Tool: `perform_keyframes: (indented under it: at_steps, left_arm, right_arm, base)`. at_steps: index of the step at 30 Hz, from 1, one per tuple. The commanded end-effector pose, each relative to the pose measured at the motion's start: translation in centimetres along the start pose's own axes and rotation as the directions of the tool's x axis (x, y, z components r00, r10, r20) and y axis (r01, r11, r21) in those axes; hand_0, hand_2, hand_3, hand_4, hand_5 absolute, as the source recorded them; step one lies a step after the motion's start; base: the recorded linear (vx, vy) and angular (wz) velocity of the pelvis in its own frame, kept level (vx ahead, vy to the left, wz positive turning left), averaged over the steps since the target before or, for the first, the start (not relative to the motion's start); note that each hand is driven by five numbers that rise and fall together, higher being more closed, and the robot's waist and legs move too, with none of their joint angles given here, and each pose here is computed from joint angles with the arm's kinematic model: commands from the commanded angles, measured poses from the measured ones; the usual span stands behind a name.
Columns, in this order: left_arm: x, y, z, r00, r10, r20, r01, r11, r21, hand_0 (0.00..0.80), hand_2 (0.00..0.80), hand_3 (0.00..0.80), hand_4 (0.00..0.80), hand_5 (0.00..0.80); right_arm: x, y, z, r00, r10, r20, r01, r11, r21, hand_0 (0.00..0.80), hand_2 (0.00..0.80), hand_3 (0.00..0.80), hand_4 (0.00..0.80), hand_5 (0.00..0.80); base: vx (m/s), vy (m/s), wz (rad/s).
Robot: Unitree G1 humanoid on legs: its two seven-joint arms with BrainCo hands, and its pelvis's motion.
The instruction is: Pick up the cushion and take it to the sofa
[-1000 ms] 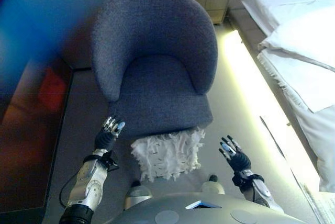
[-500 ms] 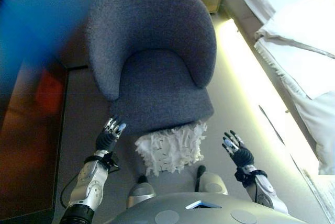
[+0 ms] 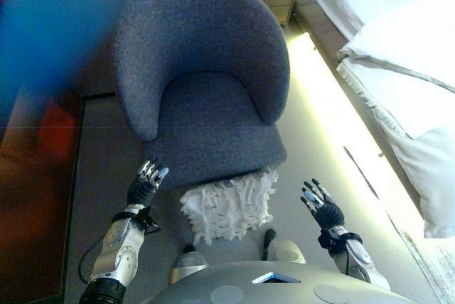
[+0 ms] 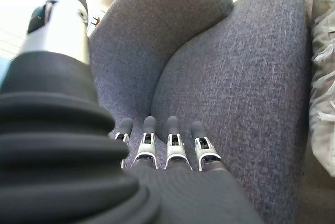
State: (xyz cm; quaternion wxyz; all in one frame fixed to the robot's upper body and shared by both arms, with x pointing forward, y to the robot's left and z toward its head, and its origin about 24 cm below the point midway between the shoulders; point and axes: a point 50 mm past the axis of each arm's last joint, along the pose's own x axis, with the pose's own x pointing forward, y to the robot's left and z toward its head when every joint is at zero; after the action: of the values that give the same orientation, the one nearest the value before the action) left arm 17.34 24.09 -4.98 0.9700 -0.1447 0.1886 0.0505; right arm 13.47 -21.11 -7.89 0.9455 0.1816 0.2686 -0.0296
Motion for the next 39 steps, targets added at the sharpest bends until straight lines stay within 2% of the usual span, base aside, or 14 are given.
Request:
perform_keyframes:
  at_steps: [1,5,13,19,23,28,34,39]
  left_arm:
    - [0.8,0.7,2.5,0.998,-0.024,0.066,0.014,0.989,0.146,0.000,0.000,0.000,0.000,0.000]
    - [1.8,1.2,3.0,0.998,-0.007,0.064,-0.003,0.988,0.157,0.000,0.000,0.000,0.000,0.000]
    - [2.8,-0.2,4.0,0.993,-0.054,0.109,0.035,0.985,0.169,0.000,0.000,0.000,0.000,0.000]
    - [4.7,-2.3,6.0,0.974,-0.084,0.211,0.056,0.989,0.134,0.000,0.000,0.000,0.000,0.000]
    - [5.8,-4.6,7.6,0.947,-0.119,0.299,0.082,0.987,0.135,0.000,0.000,0.000,0.000,0.000]
    - [8.1,-7.3,10.9,0.910,-0.092,0.404,0.054,0.993,0.104,0.000,0.000,0.000,0.000,0.000]
    - [9.9,-10.8,14.9,0.861,-0.125,0.493,0.074,0.990,0.123,0.000,0.000,0.000,0.000,0.000]
    - [10.5,-12.1,17.2,0.831,-0.140,0.538,0.067,0.986,0.152,0.000,0.000,0.000,0.000,0.000]
  right_arm:
    - [1.5,2.1,1.4,0.995,0.071,0.064,-0.068,0.996,-0.051,0.000,0.000,0.000,0.000,0.000]
    - [2.3,2.3,0.9,0.996,0.080,0.038,-0.078,0.995,-0.060,0.000,0.000,0.000,0.000,0.000]
    - [3.0,2.6,1.7,0.995,0.079,0.055,-0.076,0.996,-0.051,0.000,0.000,0.000,0.000,0.000]
    - [4.7,4.2,6.2,0.970,0.137,0.201,-0.099,0.977,-0.190,0.000,0.000,0.000,0.000,0.000]
    - [6.1,5.3,10.0,0.941,0.173,0.291,-0.051,0.921,-0.385,0.000,0.000,0.000,0.000,0.000]
    - [8.3,7.6,15.7,0.903,0.206,0.376,0.015,0.862,-0.507,0.000,0.000,0.000,0.000,0.000]
    - [9.9,10.1,22.4,0.866,0.171,0.470,0.138,0.822,-0.553,0.000,0.000,0.000,0.000,0.000]
    - [10.0,10.6,25.4,0.838,0.140,0.528,0.181,0.840,-0.511,0.000,0.000,0.000,0.000,0.000]
  base:
    - [0.015,-0.052,-0.15]
    - [0.045,-0.161,-0.08]
    - [0.022,-0.218,0.25]
    - [-0.210,-0.098,0.08]
    - [-0.240,0.014,-0.07]
    - [-0.237,-0.023,-0.03]
    - [-0.148,0.003,0.14]
    - [-0.079,0.012,0.11]
